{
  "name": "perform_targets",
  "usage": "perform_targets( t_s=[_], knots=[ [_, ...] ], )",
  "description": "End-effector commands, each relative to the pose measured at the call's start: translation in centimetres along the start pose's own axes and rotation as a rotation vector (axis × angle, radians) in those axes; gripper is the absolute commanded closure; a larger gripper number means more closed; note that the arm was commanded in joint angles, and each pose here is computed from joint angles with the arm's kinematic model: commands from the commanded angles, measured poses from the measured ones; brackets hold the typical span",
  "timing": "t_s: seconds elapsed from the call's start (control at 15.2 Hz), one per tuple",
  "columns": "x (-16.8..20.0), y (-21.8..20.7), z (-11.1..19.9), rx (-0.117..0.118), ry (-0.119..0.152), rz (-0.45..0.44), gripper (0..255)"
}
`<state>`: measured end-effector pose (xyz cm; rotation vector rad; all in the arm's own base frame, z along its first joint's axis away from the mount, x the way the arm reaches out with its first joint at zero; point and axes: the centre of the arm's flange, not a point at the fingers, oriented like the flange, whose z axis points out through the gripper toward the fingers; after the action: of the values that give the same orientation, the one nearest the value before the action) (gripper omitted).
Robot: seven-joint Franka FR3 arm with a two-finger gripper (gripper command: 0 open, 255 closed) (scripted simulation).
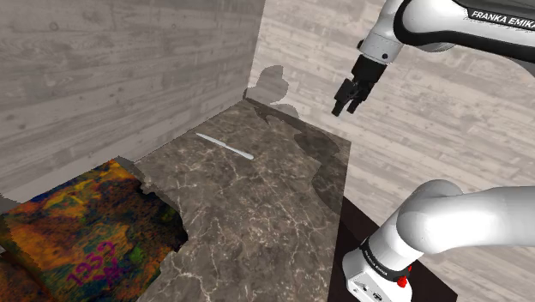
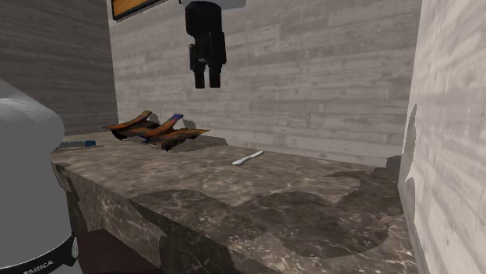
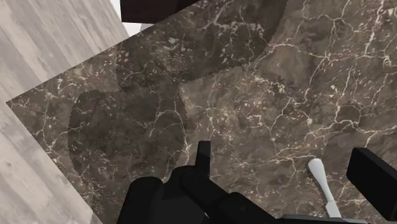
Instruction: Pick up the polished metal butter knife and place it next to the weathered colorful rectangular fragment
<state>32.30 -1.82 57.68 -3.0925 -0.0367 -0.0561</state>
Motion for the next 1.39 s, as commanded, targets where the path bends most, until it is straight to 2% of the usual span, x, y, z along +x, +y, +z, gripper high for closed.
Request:
perform_targets(
  t_s=[0.0,0.66,1.32],
  knots=[
    [0.0,0.0,0.0,0.0,0.0,0.0,0],
    [10.7,-7.3,6.4,-0.056,-0.071,-0.127,0],
    [20.0,-15.4,13.9,-0.112,-0.142,-0.255,0]
  ],
)
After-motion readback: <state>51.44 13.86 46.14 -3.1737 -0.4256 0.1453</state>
